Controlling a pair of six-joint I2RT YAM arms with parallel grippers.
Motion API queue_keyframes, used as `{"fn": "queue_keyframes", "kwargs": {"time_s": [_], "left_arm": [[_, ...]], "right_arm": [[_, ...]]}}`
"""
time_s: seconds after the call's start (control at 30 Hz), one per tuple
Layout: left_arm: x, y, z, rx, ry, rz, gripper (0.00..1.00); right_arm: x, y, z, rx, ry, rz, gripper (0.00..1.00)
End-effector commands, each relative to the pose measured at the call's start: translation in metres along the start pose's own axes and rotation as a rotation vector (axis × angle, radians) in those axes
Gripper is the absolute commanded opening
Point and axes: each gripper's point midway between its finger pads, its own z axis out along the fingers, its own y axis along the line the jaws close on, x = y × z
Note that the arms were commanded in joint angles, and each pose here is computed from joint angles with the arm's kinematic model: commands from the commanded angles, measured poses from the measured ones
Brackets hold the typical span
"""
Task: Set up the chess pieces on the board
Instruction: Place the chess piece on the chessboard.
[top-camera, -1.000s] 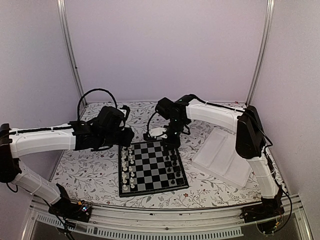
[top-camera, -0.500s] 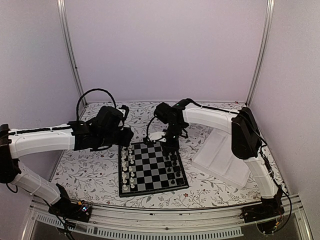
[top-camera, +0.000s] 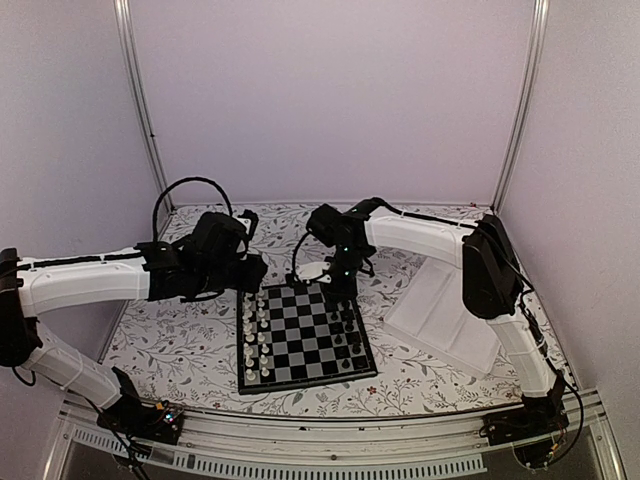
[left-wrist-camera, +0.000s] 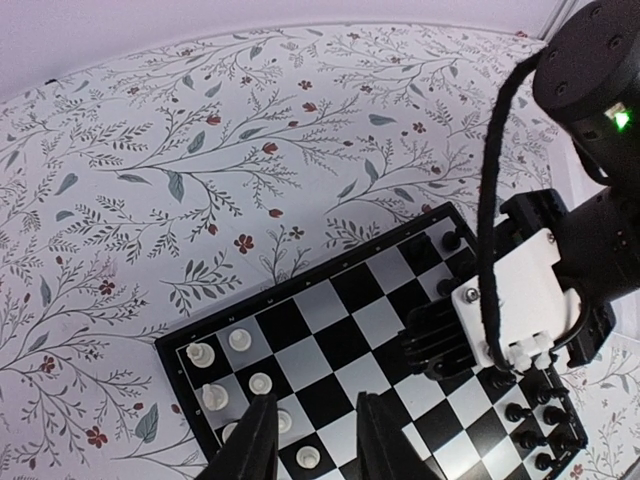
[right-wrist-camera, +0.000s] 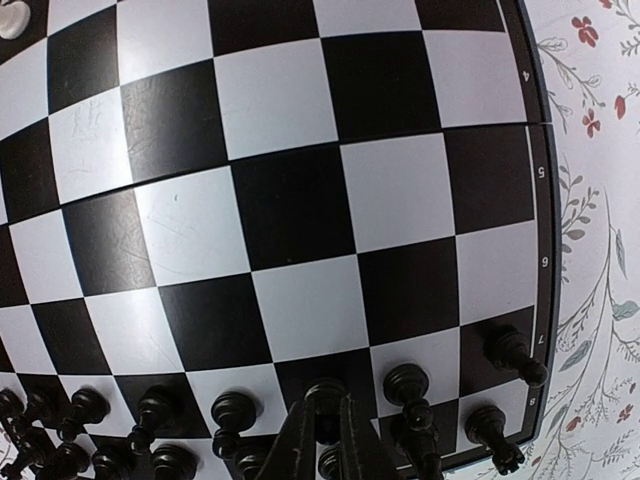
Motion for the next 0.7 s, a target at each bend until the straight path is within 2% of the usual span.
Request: {"fn": "queue_keyframes", "kwargs": {"time_s": [0.0,0.17,0.43,0.67], "left_arm": [[0.0,0.004,0.005,0.001,-0.004,-0.006,0.3],[-0.001,0.004,0.005,0.0,-0.005,-0.004,0.3],[-0.007,0.002,0.008,0.002,-0.006,0.008,0.3],[-0.034,0.007,0.002,-0.044,-0.023,0.099,0.33]], "right_arm": [[0.001,-0.004,0.012,0.011,0.017,0.008,0.12],[-0.008,-0.002,-0.006,0.011,-0.022,0.006,0.23],[-0.029,-0.006,-0.059,0.056,-0.105,0.006,0.3],[-0.026,-0.016,-0.124,0.171,-0.147,0.0,0.35]]}}
